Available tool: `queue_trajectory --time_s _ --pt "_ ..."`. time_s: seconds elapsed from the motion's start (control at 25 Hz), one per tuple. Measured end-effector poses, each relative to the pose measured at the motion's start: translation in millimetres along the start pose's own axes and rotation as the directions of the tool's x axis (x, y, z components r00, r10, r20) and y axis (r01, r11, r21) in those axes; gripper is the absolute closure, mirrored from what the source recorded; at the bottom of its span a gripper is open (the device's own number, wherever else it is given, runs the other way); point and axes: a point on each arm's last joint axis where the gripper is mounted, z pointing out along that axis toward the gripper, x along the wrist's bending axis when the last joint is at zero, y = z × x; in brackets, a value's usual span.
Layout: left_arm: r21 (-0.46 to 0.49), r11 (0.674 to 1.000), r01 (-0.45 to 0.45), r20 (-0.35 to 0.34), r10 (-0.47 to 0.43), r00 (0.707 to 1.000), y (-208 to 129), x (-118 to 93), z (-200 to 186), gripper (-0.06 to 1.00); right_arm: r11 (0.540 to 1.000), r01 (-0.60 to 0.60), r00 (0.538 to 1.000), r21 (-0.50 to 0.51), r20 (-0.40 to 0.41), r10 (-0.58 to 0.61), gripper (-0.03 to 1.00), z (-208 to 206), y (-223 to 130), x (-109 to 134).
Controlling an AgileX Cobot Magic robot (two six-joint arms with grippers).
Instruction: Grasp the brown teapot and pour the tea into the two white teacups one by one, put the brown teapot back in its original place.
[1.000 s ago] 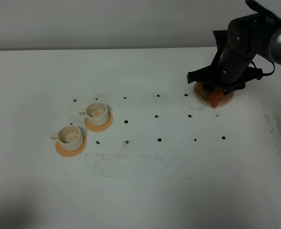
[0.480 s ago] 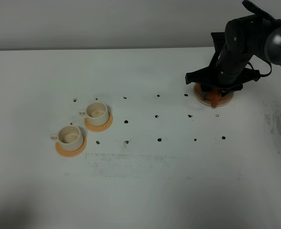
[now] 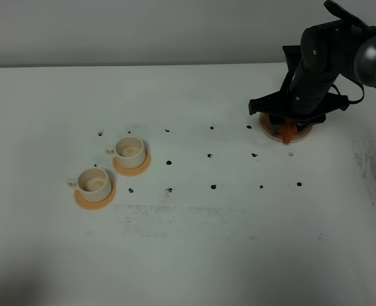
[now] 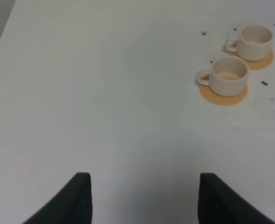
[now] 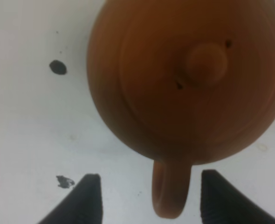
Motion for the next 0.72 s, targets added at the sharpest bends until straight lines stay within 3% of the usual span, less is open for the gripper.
queue_trajectory --time_s 0.72 --pt "0.0 1.0 0.0 0.0 0.0 1.0 0 0 0 0.44 0.999 -0.033 0.999 0.016 0.009 0.032 0.51 10 1 -10"
